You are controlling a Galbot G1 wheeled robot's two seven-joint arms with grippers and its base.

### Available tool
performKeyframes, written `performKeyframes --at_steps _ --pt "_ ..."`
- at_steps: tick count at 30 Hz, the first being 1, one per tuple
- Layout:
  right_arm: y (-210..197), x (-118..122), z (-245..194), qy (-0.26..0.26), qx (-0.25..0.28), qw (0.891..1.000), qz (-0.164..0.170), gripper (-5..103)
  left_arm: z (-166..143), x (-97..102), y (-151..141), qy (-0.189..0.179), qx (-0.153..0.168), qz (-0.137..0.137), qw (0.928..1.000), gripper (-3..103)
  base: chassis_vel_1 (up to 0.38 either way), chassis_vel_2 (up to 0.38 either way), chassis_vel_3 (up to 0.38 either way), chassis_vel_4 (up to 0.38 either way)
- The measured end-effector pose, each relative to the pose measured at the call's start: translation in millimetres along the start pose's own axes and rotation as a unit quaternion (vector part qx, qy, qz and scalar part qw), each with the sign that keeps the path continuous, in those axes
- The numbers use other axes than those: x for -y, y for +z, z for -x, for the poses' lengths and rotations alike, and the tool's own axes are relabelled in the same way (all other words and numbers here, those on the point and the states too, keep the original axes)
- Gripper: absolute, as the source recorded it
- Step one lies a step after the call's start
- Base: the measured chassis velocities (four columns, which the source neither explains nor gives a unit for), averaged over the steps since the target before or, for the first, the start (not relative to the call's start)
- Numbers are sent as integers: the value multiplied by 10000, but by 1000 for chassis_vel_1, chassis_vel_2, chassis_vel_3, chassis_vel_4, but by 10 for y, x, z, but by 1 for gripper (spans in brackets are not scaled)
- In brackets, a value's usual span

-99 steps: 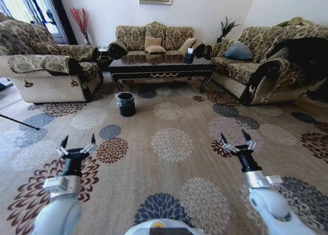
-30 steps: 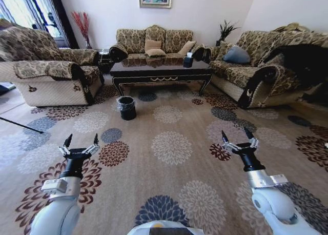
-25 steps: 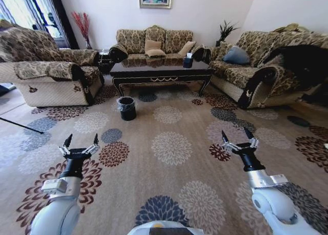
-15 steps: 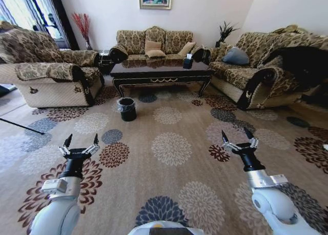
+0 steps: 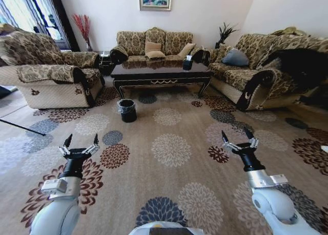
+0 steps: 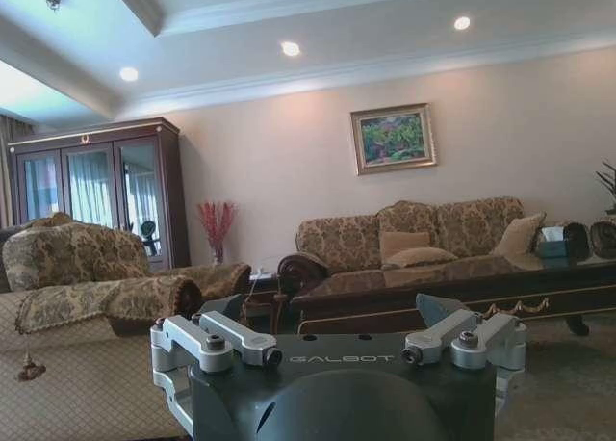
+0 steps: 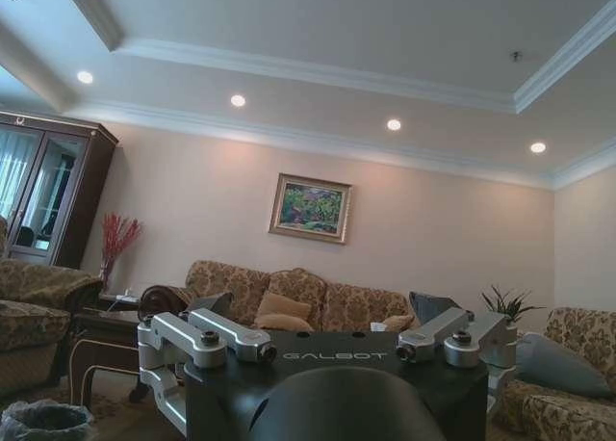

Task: Move to the front of the table and pick up the trash from the floor, then place it into the trash bin.

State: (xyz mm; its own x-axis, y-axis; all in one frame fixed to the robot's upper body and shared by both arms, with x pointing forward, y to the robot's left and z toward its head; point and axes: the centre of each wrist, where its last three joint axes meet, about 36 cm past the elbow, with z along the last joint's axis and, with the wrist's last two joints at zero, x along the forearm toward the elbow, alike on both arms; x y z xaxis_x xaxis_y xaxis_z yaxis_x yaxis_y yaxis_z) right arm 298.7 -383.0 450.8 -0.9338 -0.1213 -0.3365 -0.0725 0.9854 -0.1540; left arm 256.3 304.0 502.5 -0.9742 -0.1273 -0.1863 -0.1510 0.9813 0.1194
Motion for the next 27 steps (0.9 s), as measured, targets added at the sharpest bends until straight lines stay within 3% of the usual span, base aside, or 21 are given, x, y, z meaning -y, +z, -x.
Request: performKeyframes --at_steps 27 --pt "0 0 0 0 0 10000 0 100 0 0 0 0 0 0 10000 100 0 0 0 0"
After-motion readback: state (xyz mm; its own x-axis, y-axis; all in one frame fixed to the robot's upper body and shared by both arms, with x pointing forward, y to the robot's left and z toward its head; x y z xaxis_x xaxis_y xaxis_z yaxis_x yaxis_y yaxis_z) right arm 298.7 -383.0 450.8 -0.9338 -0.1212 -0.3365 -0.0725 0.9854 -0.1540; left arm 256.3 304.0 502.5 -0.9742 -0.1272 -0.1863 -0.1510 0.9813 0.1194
